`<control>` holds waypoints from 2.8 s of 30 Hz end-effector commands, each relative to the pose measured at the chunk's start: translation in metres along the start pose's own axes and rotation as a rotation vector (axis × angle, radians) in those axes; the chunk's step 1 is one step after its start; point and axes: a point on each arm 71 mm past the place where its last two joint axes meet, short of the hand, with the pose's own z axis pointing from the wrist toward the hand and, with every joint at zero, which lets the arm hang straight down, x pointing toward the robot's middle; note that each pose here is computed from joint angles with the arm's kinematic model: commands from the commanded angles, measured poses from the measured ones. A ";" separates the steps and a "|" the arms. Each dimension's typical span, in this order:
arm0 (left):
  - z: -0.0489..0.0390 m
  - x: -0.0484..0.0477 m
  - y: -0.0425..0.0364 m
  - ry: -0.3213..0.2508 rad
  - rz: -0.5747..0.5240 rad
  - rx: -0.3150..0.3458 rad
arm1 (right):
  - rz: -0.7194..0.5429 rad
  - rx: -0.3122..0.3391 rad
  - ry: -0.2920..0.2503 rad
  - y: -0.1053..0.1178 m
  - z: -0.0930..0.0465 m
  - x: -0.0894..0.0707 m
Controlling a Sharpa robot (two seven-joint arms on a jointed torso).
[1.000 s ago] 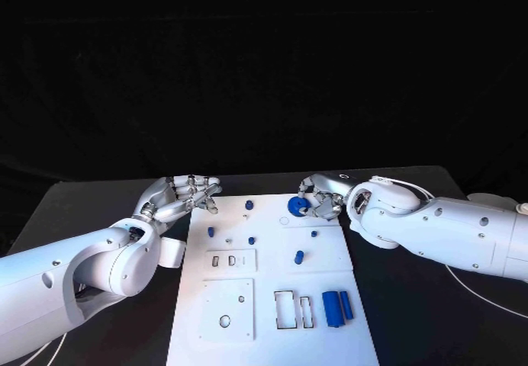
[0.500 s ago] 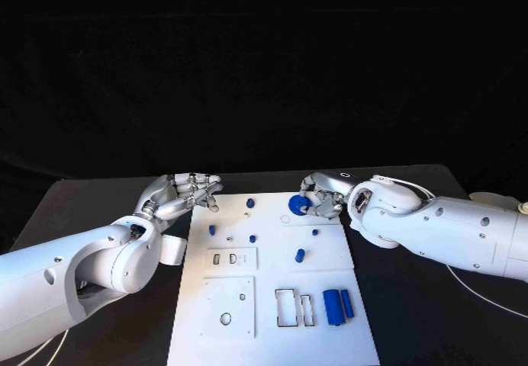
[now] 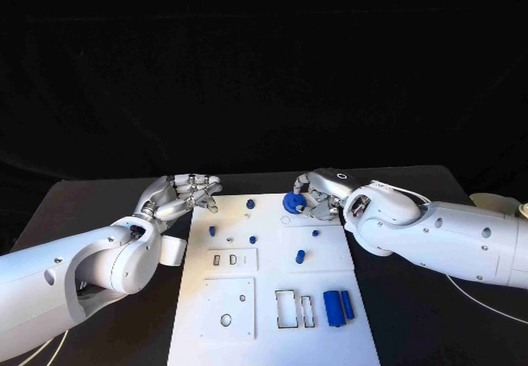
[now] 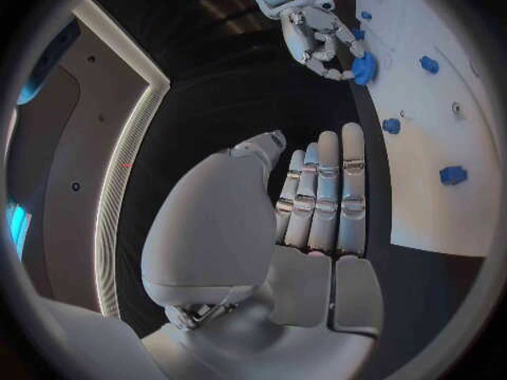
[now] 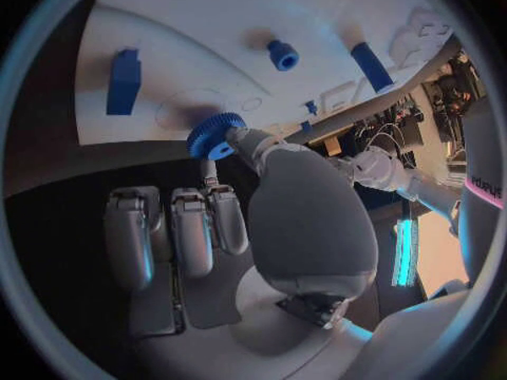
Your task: Assemble the parts on the task board
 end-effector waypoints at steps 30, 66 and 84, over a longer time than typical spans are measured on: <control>0.0021 0.0040 -0.0008 0.019 -0.013 0.008 | 0.004 -0.166 -0.027 0.085 0.021 0.023; 0.0025 0.0040 -0.0006 0.020 -0.014 0.006 | -0.036 -0.153 -0.063 0.098 0.036 0.039; 0.0024 0.0040 -0.0004 0.021 -0.014 0.002 | -0.047 -0.162 -0.055 0.103 0.038 0.041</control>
